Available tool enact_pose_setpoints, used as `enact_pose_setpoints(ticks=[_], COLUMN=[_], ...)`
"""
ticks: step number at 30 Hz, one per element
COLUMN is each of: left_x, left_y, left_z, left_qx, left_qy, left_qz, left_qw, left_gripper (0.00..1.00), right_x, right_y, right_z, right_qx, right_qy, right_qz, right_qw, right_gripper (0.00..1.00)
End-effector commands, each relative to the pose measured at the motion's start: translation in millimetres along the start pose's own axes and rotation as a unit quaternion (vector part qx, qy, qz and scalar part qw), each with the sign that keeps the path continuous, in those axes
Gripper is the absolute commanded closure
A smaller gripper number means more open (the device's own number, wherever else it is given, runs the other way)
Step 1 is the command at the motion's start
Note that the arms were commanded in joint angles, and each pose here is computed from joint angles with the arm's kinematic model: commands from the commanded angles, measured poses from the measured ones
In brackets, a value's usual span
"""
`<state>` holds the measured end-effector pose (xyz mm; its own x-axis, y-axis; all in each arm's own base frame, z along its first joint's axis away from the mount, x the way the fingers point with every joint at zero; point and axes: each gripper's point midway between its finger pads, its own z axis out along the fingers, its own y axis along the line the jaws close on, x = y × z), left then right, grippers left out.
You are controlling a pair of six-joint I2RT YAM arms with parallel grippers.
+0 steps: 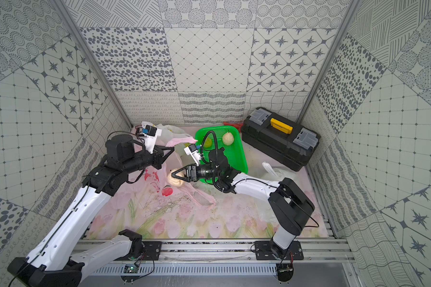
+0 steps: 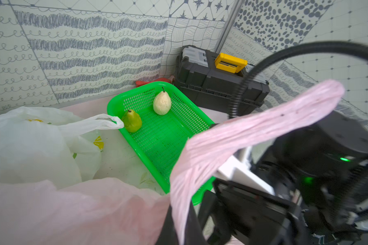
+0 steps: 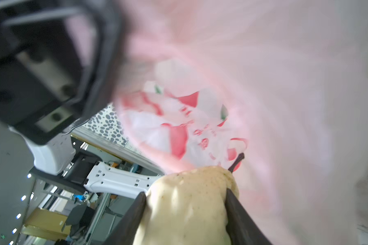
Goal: Place the pears into plastic bags & tie knots
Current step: Place the pear in the plastic bag.
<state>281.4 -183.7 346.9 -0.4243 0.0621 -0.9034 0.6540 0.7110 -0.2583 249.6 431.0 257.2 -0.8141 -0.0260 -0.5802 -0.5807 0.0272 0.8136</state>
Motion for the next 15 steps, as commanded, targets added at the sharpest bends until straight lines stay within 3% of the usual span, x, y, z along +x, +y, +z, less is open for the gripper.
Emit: enact_pose_setpoints(ticks=[1,5,7,11,15], left_x=[14.8,28.5,23.7,0.7,-9.8], left_y=[-48.4,-61.8,-58.1,-53.3,-50.0], left_z=[-9.4,-7.2,-4.8,-3.6,-4.8], left_qx=[0.133,0.159,0.144,0.125,0.115], left_qy=[0.039,0.06,0.046,-0.009,-0.037], left_qz=[-0.01,-0.015,-0.022,-0.055,-0.087], left_qw=[0.99,0.985,0.988,0.991,0.989], left_gripper=[1.0,1.0,1.0,1.0,1.0], right_x=[-50.0,-61.4,-55.5,-36.9,-22.0], right_y=[9.7,-1.0,-18.6,-40.7,-71.8], right_z=[-13.8,-19.7,-19.2,-21.5,-24.8], right_qx=[-0.059,-0.028,0.052,0.236,0.326], right_qy=[-0.087,-0.123,-0.125,-0.108,-0.079], right_qz=[0.037,0.077,0.086,0.023,0.022], right_qw=[0.994,0.989,0.987,0.965,0.942], right_gripper=[0.76,0.75,0.74,0.69,0.5])
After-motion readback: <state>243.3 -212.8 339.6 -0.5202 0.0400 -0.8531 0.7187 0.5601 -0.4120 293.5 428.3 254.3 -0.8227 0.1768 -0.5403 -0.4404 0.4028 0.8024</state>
